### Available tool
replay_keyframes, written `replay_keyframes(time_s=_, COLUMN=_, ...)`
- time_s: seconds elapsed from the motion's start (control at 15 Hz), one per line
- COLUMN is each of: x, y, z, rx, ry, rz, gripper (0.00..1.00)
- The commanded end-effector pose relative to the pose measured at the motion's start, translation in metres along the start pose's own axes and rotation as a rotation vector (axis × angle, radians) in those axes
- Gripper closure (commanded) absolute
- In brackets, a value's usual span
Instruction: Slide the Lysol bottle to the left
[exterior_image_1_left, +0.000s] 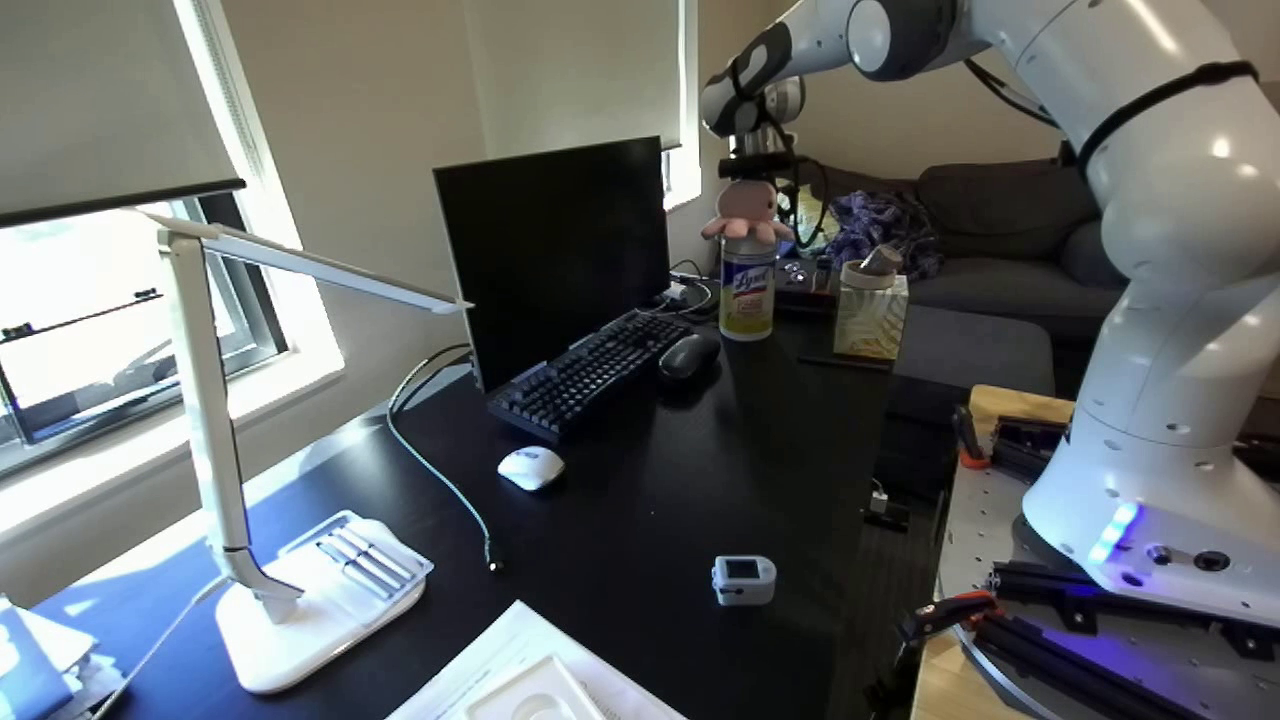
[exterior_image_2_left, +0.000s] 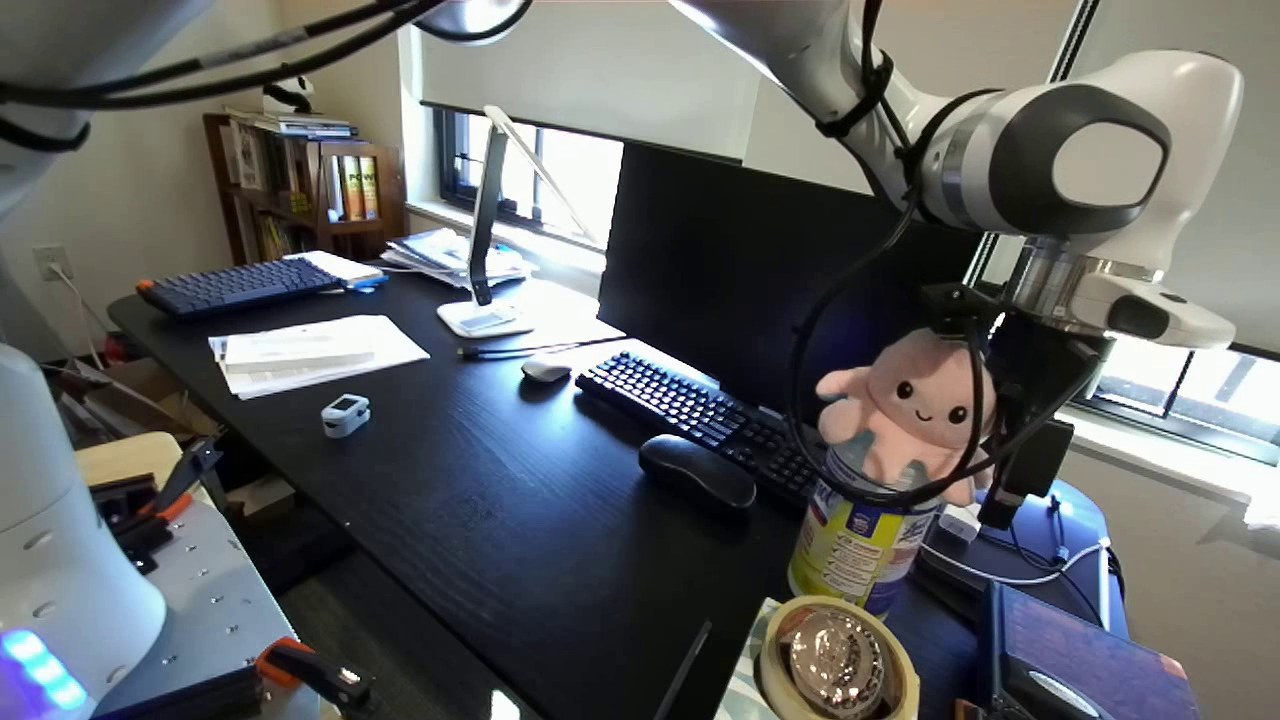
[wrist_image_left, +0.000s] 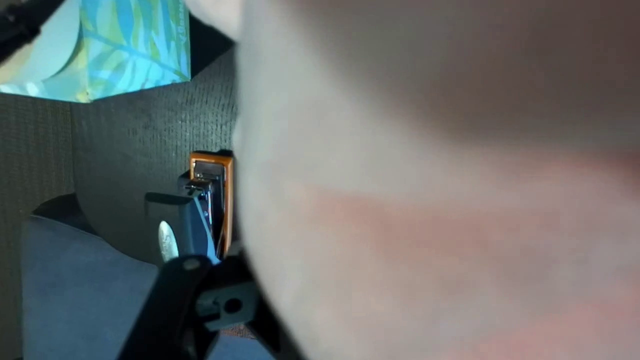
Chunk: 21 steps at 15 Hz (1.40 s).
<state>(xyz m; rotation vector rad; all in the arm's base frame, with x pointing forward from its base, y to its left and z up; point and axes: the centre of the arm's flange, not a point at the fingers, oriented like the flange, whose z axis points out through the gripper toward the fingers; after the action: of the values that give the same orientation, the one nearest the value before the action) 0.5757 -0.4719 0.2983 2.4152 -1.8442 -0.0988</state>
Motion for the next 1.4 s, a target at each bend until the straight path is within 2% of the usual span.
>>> replay_keyframes(time_s=0.0, x=-0.005, y=-0.004, z=0.01, rx=-0.013, ry=0.008, rz=-0.069, gripper=0.0)
replay_keyframes(time_s=0.73, x=-0.064, y=-0.022, z=0.024, rx=-0.021, ry=-0.07, rz=-0.221, gripper=0.0)
replay_keyframes(time_s=0.87, x=-0.072, y=-0.016, z=0.019, rx=-0.014, ry=-0.089, rz=-0.243, gripper=0.0)
replay_keyframes(time_s=1.33, x=-0.103, y=0.018, z=0.001, rx=-0.032, ry=-0.05, rz=-0.365, gripper=0.0)
